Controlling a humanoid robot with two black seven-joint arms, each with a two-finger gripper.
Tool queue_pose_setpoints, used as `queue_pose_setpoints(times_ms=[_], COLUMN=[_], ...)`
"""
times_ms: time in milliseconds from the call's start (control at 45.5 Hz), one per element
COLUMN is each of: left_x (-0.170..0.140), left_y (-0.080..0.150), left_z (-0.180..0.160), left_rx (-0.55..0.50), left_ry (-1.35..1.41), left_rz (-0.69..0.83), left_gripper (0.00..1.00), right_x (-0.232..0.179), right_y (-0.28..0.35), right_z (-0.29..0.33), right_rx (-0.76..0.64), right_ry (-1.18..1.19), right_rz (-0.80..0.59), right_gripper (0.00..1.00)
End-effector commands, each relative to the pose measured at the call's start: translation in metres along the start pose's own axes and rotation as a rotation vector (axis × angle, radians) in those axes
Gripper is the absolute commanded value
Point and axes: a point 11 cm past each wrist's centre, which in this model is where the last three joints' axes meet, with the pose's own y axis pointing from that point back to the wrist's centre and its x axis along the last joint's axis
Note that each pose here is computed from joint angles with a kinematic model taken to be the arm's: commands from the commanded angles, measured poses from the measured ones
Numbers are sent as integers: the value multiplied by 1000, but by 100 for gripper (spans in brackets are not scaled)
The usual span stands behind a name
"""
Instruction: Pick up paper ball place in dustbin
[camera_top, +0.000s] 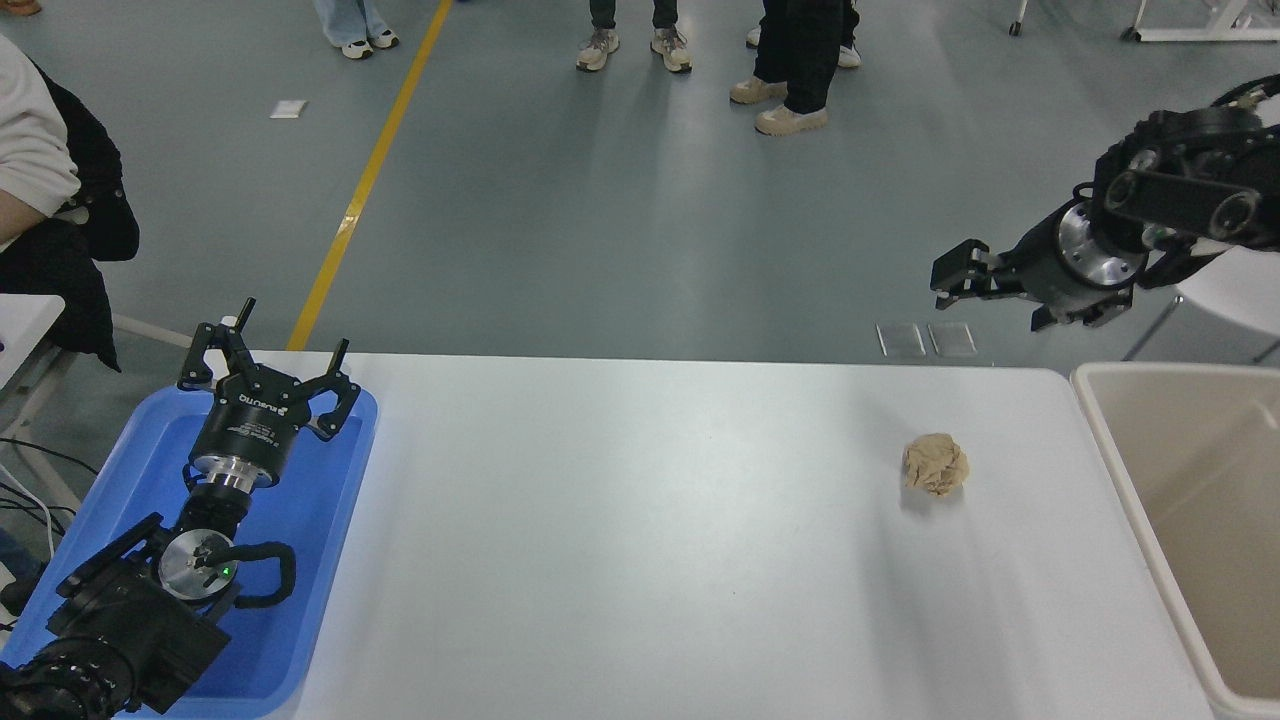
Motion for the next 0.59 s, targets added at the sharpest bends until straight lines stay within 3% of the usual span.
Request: queue_pose_setpoints(times_ms=[0,396,571], left_x=[0,0,0], left_y=[0,0,0], left_z=[0,0,0], left_rx=[0,0,0], left_ry=[0,0,0], left_rz=[0,0,0], left_gripper=[100,100,100], right_x=[-38,-70,-94], right_y=[-52,-102,-115], right_z=[-3,-7,2], right_rx=[-21,-71,-86], right_ry=[14,159,196], right_rz=[40,187,177], right_gripper=[100,100,100])
